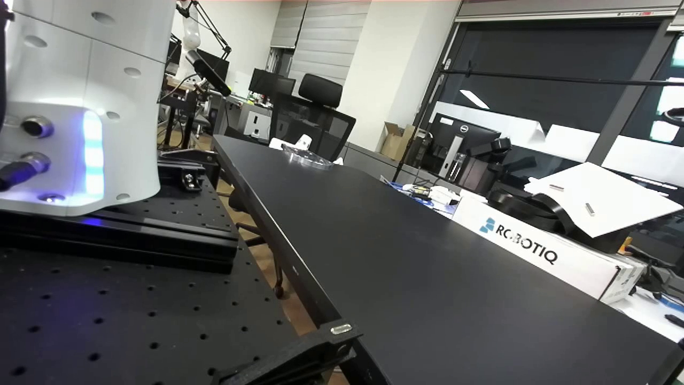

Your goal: Pick the bottle and move it to the right on the table

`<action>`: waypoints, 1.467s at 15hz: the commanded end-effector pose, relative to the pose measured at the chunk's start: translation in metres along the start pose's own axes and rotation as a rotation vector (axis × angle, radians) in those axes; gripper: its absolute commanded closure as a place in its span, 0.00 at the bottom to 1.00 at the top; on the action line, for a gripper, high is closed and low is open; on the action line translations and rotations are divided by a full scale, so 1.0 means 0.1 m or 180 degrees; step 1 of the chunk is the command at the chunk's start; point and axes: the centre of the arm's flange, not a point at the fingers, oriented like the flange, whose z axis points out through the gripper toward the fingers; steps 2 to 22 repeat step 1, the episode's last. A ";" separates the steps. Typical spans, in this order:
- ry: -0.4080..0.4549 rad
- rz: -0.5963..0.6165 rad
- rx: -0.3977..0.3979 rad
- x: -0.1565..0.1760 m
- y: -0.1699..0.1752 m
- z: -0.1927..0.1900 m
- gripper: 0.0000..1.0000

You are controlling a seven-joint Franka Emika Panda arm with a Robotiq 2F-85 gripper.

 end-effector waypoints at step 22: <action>0.0000 -0.0001 -0.0003 0.00 0.00 0.00 0.00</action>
